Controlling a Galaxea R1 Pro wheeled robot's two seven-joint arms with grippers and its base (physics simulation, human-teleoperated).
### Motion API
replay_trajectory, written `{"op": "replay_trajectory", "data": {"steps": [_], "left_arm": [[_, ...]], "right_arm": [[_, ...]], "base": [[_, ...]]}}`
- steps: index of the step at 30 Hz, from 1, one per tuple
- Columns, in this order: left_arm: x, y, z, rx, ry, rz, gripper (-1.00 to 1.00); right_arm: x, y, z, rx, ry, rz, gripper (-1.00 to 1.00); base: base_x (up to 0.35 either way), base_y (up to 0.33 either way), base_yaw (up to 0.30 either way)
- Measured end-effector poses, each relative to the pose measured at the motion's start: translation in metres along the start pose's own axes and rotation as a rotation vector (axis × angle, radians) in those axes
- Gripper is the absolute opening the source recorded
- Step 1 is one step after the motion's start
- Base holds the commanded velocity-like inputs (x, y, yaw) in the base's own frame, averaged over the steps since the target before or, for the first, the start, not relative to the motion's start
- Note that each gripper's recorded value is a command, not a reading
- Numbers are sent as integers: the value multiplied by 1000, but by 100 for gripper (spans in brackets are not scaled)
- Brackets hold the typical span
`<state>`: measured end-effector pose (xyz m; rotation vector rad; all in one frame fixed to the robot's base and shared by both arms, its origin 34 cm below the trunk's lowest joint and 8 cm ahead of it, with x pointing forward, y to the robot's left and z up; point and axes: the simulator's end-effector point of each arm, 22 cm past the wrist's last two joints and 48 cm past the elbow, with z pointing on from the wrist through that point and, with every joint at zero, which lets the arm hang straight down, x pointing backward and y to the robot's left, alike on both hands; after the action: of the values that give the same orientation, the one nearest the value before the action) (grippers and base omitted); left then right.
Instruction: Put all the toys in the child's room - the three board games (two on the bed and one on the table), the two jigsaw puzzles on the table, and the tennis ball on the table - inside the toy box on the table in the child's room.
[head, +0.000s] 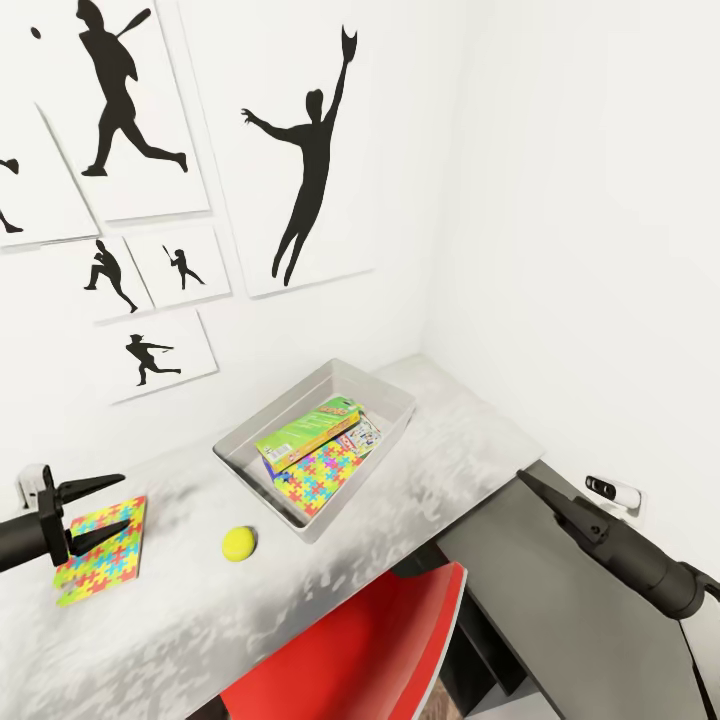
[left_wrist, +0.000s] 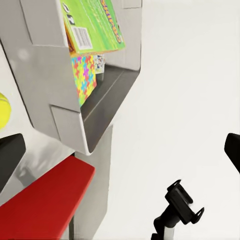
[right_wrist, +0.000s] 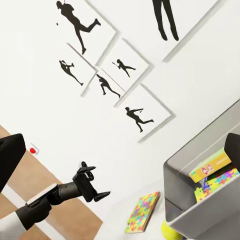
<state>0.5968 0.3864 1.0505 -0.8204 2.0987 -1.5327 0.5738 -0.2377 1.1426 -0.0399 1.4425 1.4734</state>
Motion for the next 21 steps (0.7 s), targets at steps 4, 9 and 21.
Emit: {"op": "replay_trajectory", "data": {"steps": [4, 9, 21], "left_arm": [[-2, 1, -4, -34, 6, 33, 100], [-10, 11, -13, -111, 1, 84, 100], [-13, 12, -18, -132, -1, 106, 100]], "right_arm": [[0, 0, 0, 0, 0, -1, 100], [0, 0, 0, 0, 0, -1, 100], [0, 0, 0, -2, -1, -1, 100]], "base": [[0, 0, 0], [-104, 42, 0], [-61, 30, 0]]}}
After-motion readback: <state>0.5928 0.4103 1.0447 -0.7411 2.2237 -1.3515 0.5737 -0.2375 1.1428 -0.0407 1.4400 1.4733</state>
